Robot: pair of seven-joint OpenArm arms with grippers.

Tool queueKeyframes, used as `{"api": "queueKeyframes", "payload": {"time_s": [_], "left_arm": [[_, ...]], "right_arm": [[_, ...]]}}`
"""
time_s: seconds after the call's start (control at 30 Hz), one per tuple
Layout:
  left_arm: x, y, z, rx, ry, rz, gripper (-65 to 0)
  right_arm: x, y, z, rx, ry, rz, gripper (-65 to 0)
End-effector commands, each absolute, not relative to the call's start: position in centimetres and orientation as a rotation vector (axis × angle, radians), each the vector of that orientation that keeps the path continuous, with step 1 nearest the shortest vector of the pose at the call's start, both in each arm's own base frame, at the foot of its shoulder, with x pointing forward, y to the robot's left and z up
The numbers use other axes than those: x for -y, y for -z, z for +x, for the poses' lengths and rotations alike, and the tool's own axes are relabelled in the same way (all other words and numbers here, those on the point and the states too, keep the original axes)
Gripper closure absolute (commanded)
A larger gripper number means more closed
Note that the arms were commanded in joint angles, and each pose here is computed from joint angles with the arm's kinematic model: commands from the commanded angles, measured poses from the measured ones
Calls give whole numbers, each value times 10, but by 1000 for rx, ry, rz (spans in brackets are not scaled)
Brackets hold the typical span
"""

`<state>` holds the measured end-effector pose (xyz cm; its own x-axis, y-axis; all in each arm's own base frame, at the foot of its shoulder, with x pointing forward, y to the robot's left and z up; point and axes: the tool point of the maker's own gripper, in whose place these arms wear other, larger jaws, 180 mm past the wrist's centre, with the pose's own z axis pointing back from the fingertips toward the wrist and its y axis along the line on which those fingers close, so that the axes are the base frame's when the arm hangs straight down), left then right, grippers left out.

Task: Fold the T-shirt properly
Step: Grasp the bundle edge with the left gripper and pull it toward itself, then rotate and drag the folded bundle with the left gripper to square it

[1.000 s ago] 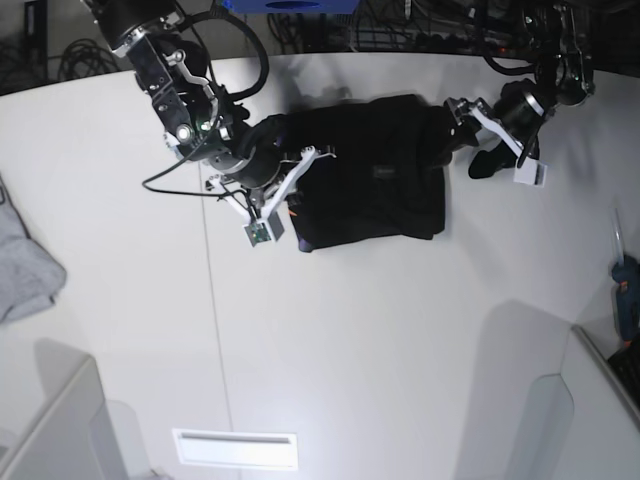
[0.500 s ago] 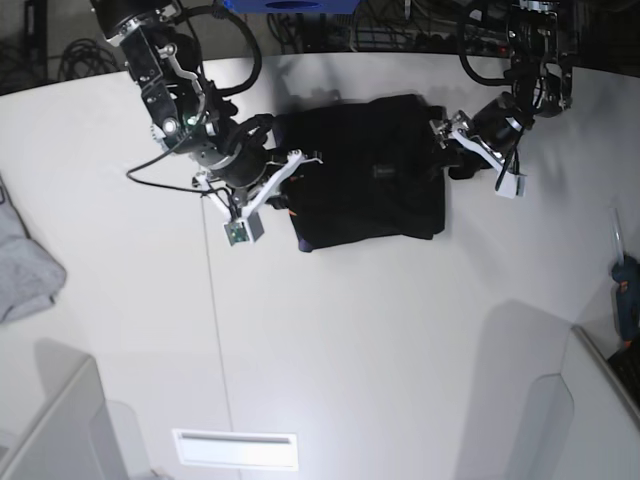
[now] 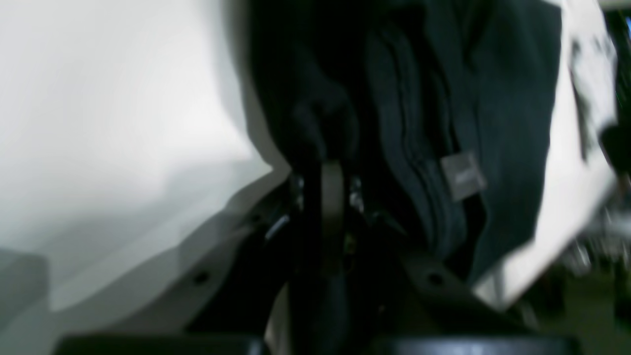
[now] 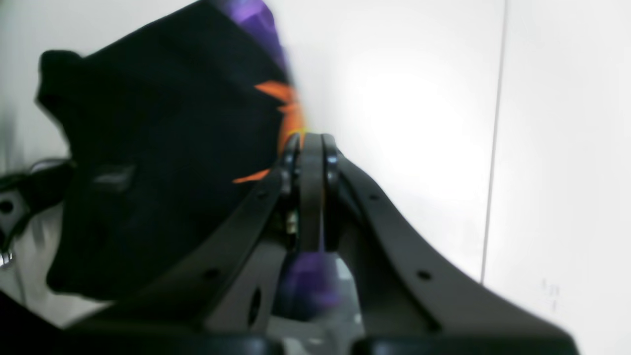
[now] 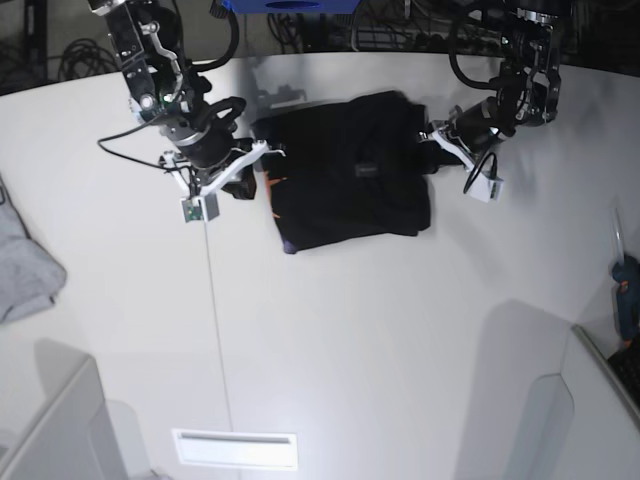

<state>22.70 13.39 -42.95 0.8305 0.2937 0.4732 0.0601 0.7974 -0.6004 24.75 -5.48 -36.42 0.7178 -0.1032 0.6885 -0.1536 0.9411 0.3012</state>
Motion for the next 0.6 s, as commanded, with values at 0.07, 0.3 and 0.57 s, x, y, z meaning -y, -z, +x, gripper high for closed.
{"api": "queueKeyframes", "payload": {"time_s": [0.07, 0.3, 0.57], "left_arm": [[-139, 433, 230, 565, -81, -623, 0], [-153, 422, 241, 478, 107, -552, 0], [-160, 392, 277, 416, 500, -361, 0]], "right_arm": [[65, 355, 250, 823, -41, 355, 0], [99, 362, 242, 815, -1, 300, 0], [125, 364, 242, 821, 50, 247, 0]]}}
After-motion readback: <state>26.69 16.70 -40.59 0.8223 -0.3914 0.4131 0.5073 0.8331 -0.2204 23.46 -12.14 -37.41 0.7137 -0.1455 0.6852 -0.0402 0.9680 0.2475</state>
